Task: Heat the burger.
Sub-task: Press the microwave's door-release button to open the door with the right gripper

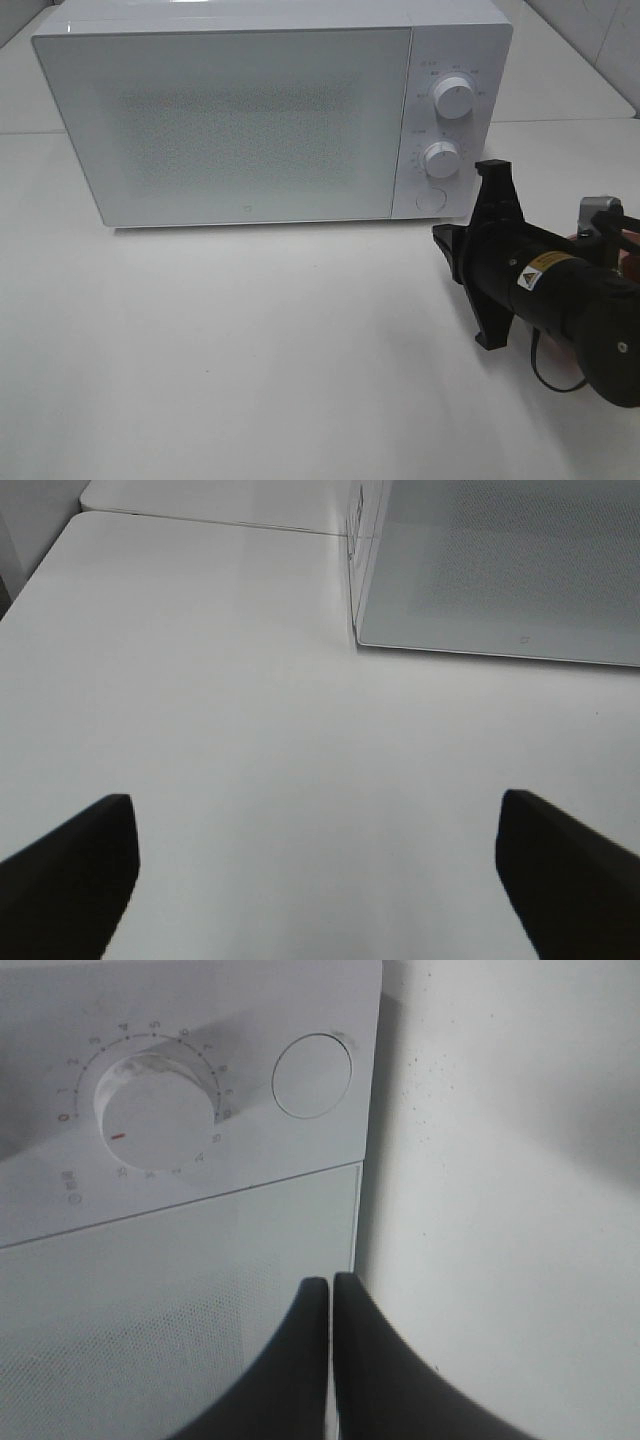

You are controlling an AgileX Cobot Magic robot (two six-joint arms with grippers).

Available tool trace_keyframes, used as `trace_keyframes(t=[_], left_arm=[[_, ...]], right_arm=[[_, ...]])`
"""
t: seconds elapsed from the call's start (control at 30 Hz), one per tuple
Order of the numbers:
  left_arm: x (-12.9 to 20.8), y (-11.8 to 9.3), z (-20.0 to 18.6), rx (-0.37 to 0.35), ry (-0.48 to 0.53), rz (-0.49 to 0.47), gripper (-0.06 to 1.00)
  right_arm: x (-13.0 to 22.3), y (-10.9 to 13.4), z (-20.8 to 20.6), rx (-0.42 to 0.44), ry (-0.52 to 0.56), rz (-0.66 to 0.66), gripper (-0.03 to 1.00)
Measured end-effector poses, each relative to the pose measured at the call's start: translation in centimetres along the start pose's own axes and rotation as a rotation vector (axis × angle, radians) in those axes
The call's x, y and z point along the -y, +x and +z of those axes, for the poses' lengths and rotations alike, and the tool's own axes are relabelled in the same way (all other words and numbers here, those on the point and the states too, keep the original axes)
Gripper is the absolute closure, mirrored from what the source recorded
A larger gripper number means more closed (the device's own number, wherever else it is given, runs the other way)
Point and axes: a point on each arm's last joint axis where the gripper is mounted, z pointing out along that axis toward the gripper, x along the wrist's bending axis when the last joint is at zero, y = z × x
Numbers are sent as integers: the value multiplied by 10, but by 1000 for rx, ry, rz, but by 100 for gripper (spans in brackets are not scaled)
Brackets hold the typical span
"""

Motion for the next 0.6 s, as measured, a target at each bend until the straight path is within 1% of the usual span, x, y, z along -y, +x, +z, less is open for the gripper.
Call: trace_keyframes(t=[0.13,0.2,0.3,0.6], left_arm=[[0,0,0,0,0,0,6],[0,0,0,0,0,0,6],[0,0,0,0,0,0,6],[0,0,0,0,0,0,6]], right_arm=[[0,0,12,-2,-29,19,97],[-6,-1,27,-1,-68,35,97],[-11,1,37,-12,-92,49,97],[-21,3,59,-25,-135,43,97]])
